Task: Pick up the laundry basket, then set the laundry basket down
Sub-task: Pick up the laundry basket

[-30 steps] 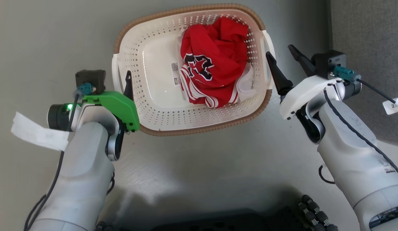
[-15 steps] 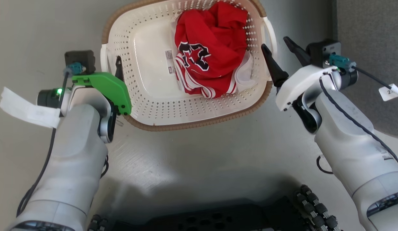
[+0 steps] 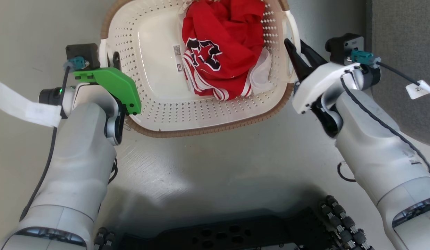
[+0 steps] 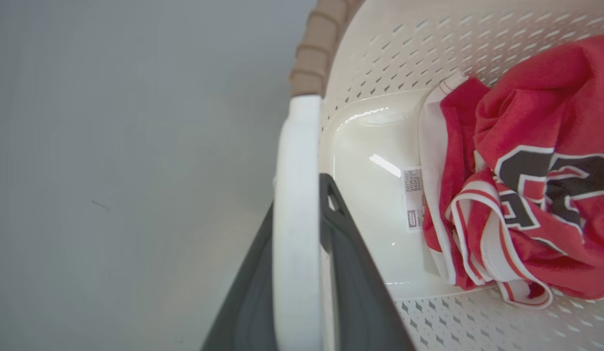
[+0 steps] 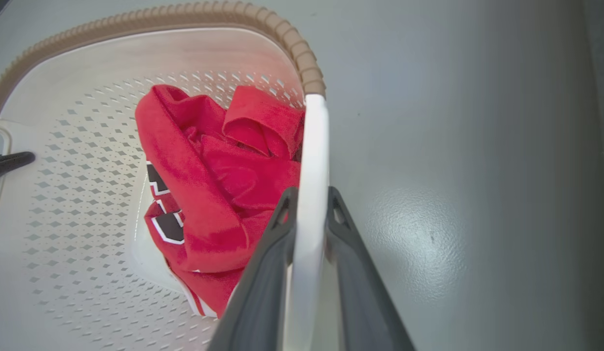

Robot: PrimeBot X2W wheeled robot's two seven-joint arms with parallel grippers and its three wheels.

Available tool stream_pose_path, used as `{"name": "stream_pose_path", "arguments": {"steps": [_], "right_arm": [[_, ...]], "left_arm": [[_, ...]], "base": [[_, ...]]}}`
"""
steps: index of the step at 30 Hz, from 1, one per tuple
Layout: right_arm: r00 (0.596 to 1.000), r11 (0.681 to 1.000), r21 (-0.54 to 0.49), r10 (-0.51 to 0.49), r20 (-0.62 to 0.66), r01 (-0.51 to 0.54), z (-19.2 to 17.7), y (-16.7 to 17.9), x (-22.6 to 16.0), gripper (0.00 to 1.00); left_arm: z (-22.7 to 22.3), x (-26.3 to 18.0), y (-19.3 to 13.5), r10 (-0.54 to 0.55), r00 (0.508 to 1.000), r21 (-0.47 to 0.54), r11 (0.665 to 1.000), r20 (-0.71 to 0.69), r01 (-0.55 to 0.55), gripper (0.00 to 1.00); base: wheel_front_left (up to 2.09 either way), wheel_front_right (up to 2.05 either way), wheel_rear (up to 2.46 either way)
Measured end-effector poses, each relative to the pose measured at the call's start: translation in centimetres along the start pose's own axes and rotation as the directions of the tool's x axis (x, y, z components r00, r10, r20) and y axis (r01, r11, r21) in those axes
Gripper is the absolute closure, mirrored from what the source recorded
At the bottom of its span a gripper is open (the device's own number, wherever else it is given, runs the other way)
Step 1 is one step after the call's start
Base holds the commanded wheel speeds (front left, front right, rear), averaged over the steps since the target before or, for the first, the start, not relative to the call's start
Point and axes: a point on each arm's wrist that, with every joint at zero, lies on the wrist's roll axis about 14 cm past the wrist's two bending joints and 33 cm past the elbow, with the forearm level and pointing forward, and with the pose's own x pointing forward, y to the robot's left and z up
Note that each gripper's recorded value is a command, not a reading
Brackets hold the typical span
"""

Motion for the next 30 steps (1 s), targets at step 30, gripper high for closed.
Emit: {"name": "stream_pose_path", "arguments": {"steps": [30], "right_arm": [[1.000,1.000,-0.008,-0.020,0.014,0.020,2.9,1.1,-3.9,1.00]], "left_arm": [[2.3,-4.6,-2.3,-0.079,0.997,-0.063,0.995,0.017,0.080,1.00]], "base": [[0.00,0.00,0.00]]}}
